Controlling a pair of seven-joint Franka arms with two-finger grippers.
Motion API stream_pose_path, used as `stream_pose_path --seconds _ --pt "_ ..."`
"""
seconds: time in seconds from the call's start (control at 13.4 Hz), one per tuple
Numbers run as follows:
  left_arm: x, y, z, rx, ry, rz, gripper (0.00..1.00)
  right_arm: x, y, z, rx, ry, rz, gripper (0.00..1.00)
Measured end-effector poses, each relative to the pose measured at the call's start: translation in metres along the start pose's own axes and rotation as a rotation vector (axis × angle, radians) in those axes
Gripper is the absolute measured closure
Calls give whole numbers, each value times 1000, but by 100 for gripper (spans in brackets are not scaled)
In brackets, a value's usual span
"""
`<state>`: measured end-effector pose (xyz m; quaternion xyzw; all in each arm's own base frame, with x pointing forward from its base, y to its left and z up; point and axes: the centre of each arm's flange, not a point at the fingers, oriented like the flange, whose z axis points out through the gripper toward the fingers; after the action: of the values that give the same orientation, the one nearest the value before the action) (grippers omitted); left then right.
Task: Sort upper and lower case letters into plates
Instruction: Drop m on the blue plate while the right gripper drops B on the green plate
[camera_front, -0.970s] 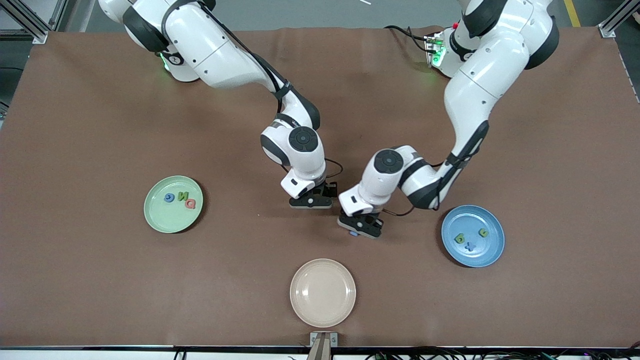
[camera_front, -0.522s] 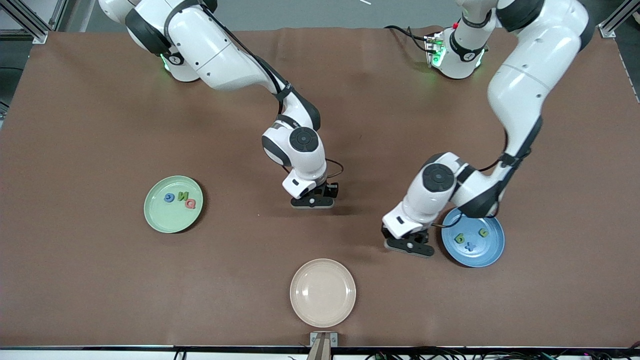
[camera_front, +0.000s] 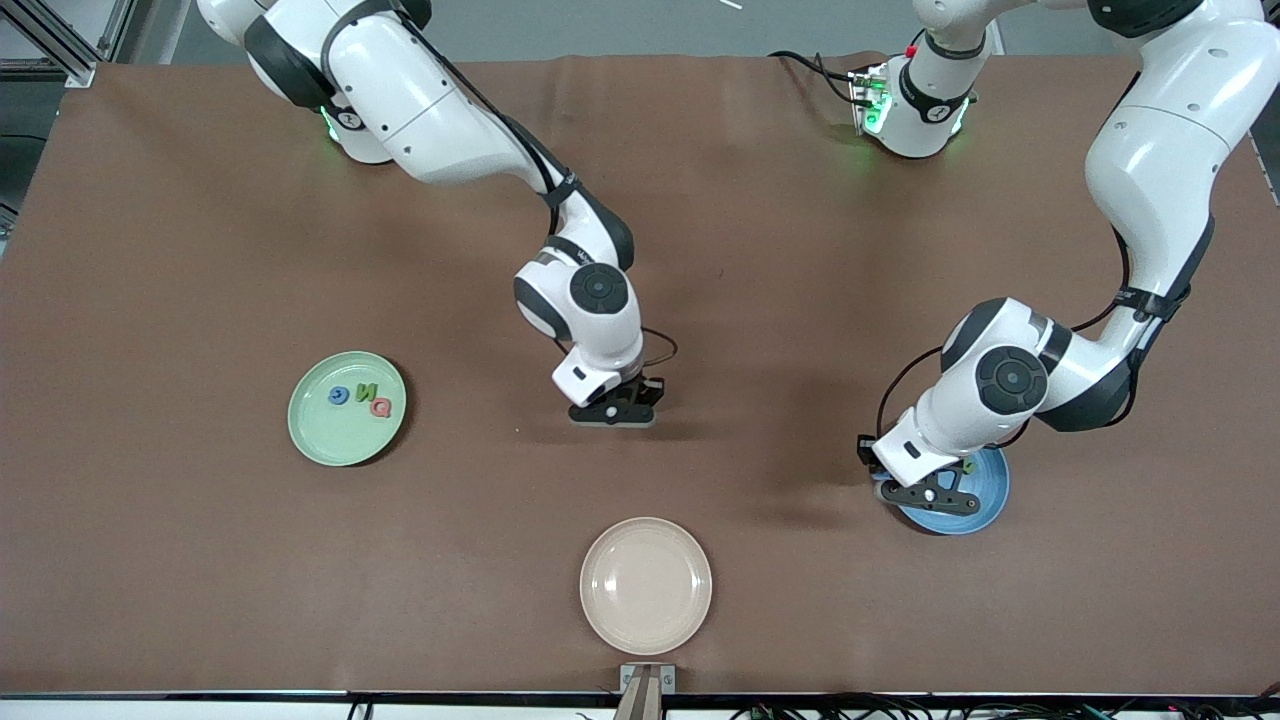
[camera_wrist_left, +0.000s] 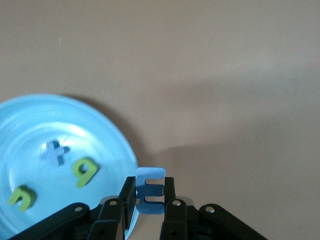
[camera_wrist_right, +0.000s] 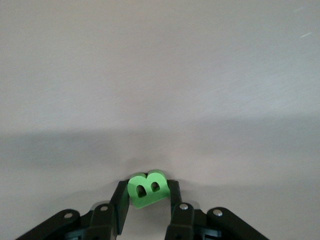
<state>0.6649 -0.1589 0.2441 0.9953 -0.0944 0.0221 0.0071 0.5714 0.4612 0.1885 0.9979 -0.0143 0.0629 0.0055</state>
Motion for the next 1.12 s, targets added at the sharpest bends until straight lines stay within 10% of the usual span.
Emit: stream_pose_path --seconds 0.37,0.75,1.12 --pt "-7 -38 9 36 -32 -33 69 92 157 -75 -36 -120 -159 63" --pt "-7 -48 8 35 -29 -47 32 101 356 -74 4 -227 -287 63" --pt "14 -58 -31 53 12 -76 0 84 420 -44 14 -288 -251 63"
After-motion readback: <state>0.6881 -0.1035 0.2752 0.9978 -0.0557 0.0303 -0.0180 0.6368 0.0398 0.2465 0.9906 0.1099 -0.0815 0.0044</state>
